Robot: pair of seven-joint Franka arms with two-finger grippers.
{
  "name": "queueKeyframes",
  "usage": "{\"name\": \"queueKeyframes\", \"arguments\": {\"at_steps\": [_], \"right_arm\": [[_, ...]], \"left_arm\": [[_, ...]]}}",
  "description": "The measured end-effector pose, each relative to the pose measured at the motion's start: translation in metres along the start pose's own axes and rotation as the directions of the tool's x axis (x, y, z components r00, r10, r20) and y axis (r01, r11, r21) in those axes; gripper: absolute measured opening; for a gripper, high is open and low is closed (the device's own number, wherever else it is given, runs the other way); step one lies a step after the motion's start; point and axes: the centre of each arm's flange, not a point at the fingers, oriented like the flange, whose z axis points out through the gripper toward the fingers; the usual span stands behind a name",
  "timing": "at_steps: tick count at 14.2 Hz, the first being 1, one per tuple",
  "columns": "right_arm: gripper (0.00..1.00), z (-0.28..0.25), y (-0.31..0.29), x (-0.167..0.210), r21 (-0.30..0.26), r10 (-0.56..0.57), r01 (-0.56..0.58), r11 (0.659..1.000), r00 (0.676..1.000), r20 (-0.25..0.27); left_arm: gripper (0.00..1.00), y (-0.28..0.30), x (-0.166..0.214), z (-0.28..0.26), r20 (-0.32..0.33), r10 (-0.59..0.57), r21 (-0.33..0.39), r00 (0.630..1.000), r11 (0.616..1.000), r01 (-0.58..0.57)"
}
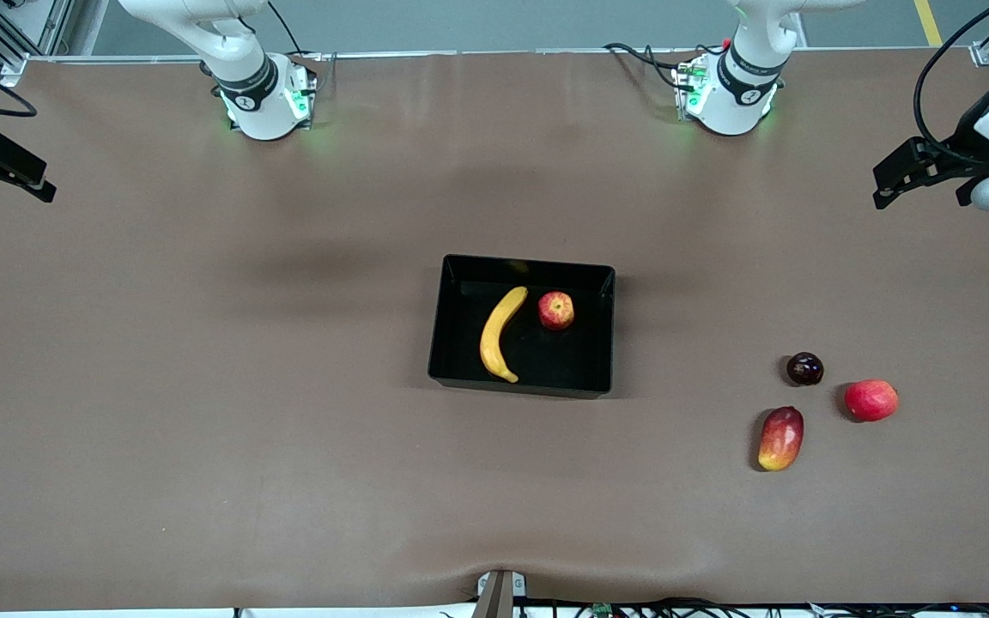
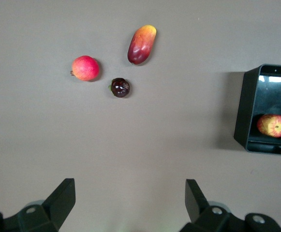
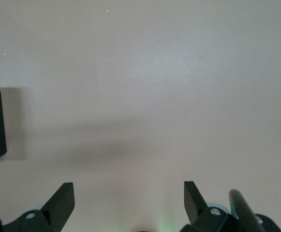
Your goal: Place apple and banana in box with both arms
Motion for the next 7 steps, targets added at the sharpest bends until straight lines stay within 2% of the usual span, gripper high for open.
{"name": "queueKeyframes", "arguments": {"at_steps": [7], "right_arm": [[1.00,0.0000,-0.0006,0.0001,0.000,-0.001,0.001,1.000,1.000,-0.001]], "left_arm": [[1.00,0.0014,0.0031,0.0081,0.016,0.058,-0.001,0.998,0.998,-0.058]]}}
